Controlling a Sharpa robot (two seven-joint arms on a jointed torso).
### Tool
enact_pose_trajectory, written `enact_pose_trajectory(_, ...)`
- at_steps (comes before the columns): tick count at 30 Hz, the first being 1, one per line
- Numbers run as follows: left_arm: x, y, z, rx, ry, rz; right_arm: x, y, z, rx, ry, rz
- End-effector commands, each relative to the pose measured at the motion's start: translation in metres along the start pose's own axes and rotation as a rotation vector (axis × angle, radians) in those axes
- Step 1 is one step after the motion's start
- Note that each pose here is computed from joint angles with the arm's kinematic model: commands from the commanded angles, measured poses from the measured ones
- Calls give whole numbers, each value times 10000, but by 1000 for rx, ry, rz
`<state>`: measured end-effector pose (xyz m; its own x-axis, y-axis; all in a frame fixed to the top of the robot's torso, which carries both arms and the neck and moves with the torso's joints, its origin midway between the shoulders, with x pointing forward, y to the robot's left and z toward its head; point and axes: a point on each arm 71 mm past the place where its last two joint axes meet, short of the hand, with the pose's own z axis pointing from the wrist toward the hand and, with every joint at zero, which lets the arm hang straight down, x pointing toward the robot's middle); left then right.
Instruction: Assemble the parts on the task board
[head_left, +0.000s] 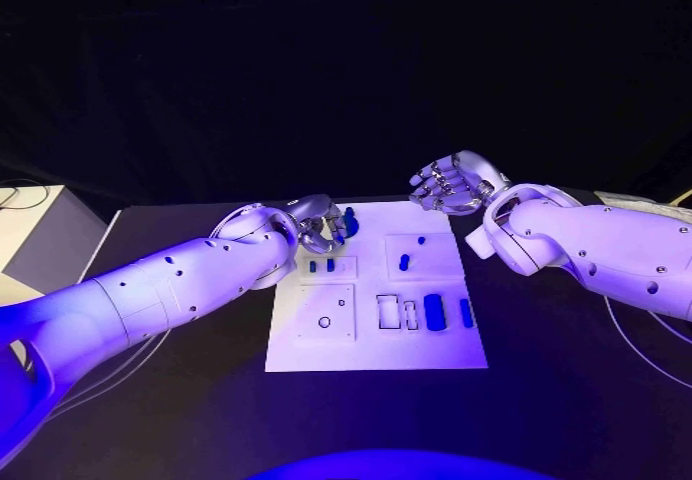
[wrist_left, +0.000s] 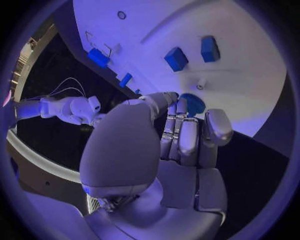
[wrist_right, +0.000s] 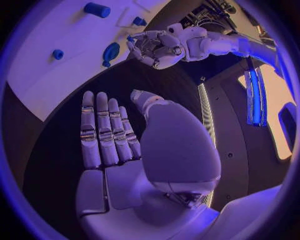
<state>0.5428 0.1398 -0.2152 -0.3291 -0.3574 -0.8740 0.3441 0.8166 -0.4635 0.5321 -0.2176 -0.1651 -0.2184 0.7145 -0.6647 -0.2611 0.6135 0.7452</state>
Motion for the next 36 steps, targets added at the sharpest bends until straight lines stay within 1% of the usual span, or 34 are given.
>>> enact_pose_trajectory(1, -51, 9, -40, -3, 7, -71, 3, 7, -3, -16, 13, -7)
enact_pose_trajectory(4, -110, 65, -87, -15, 8, -77, -1, 3, -5, -15, 12, -7)
enact_pose_trajectory(8, -158, 160, -131, -36, 14, -67, -6, -2, -7, -14, 12, -8)
enact_pose_trajectory(11, -179, 225, -160, -51, 24, -53, -10, -6, -10, -13, 12, -8)
enact_pose_trajectory(16, -189, 286, -176, -65, 34, -29, -10, -6, -11, -14, 12, -9)
enact_pose_trajectory(20, -177, 301, -166, -68, 37, -11, -6, -2, -9, -15, 13, -9)
enact_pose_trajectory(25, -139, 318, -151, -70, 41, 0, -2, 2, -8, -16, 14, -9)
enact_pose_trajectory(36, -101, 287, -130, -63, 39, -5, 2, 6, -8, -17, 15, -8)
